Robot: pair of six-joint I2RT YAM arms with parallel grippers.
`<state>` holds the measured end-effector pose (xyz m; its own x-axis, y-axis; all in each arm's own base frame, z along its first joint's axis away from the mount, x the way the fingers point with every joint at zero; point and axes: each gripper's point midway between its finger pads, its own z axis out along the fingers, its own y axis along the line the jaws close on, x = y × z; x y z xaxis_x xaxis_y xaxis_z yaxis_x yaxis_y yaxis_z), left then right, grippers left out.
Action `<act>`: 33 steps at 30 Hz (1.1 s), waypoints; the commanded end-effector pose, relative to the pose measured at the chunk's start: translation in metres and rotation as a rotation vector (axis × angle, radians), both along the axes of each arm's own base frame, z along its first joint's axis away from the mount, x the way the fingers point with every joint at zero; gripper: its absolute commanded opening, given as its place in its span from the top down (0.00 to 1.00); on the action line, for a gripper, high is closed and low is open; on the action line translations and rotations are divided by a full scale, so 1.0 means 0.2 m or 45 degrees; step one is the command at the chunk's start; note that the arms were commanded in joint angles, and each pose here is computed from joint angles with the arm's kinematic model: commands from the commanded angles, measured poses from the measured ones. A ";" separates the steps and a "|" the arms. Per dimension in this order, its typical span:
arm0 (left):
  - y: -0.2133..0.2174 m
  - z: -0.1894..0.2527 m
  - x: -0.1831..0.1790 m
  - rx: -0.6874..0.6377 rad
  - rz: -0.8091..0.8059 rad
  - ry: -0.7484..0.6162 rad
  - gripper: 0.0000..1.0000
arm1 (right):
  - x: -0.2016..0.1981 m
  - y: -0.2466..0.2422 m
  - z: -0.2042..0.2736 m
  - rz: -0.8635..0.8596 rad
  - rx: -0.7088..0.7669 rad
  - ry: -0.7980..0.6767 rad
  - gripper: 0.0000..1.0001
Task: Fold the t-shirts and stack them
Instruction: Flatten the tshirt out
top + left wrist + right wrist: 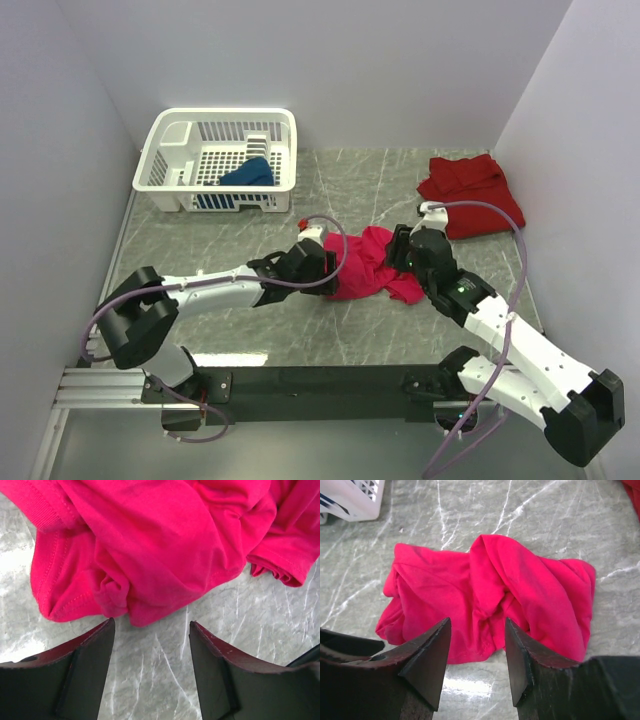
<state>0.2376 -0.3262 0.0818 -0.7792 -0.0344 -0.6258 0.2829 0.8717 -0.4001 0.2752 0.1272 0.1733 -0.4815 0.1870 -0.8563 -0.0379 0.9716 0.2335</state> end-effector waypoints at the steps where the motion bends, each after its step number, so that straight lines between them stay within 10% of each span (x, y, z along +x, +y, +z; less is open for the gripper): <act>1: -0.11 0.12 0.05 -0.107 -0.015 -0.048 0.34 | -0.01 -0.01 0.03 -0.011 0.036 -0.026 0.46; 24: -0.15 -0.17 -0.01 -0.012 -0.031 0.089 0.47 | 0.01 0.04 -0.04 0.018 0.039 0.011 0.45; 33: -0.15 -0.19 0.00 -0.001 -0.021 0.088 0.89 | 0.01 0.04 -0.07 0.024 0.038 0.027 0.45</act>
